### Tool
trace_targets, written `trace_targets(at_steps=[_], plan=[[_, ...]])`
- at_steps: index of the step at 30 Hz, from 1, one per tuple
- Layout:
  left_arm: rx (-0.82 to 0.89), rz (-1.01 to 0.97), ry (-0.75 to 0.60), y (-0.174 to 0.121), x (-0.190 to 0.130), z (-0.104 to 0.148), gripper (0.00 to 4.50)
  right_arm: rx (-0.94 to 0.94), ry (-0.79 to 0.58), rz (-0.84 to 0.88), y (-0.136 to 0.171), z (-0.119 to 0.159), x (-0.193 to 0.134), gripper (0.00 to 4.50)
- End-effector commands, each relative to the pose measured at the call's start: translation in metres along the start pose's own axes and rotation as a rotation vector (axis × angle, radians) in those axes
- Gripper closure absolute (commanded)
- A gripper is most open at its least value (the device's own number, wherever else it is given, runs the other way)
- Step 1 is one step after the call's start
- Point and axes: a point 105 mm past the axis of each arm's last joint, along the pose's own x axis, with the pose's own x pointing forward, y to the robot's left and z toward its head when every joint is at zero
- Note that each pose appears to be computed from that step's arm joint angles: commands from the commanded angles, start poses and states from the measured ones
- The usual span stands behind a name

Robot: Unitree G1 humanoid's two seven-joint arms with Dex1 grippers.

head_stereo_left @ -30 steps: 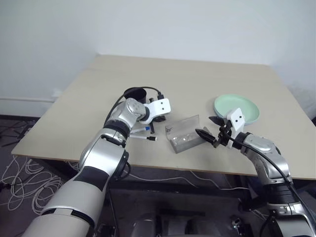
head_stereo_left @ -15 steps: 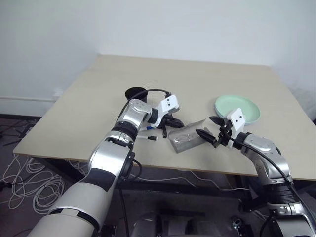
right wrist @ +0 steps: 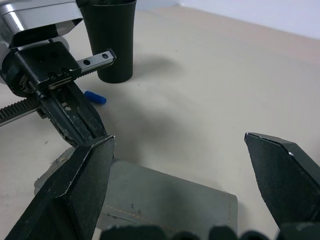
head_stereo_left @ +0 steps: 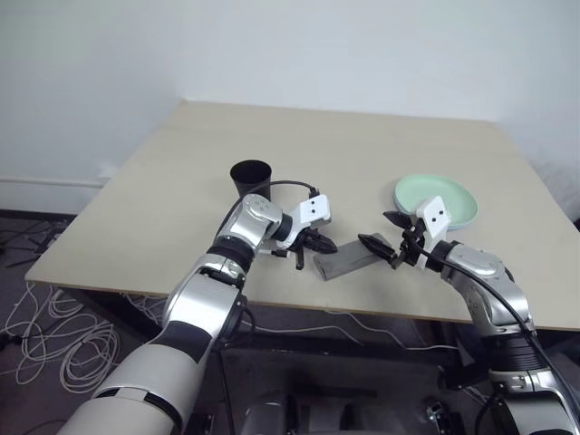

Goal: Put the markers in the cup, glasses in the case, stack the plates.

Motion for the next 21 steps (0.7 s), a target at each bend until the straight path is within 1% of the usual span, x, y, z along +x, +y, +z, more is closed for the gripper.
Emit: trace_targets(at_steps=[1, 4, 7, 9, 13, 16, 18, 21], plan=[[0.021, 0.048, -0.06, 0.009, -0.006, 0.019, 4.45, -0.041, -0.057, -0.005, -0.003, 0.018, 0.001, 0.0], [0.001, 0.148, -0.128, 0.024, -0.022, 0.036, 4.45, -0.043, -0.054, -0.003, -0.003, 0.018, 0.001, 0.0], [0.023, 0.16, -0.123, 0.027, -0.039, 0.035, 4.45, -0.045, -0.05, -0.001, -0.004, 0.018, 0.002, 0.0], [0.052, 0.139, -0.096, 0.023, -0.051, 0.027, 4.45, -0.046, -0.047, 0.001, -0.005, 0.017, 0.003, 0.0], [0.113, 0.128, 0.031, 0.02, -0.074, 0.004, 4.45, -0.045, -0.042, 0.01, -0.005, 0.016, 0.005, 0.0], [0.113, 0.088, 0.134, 0.015, -0.098, -0.014, 4.45, -0.043, -0.04, 0.017, -0.005, 0.015, 0.007, 0.0], [0.1, 0.077, 0.187, 0.015, -0.109, -0.021, 4.45, -0.042, -0.04, 0.021, -0.005, 0.014, 0.009, 0.0], [0.066, 0.038, 0.212, 0.011, -0.115, -0.025, 3.92, -0.041, -0.041, 0.028, -0.005, 0.014, 0.012, 0.0]])
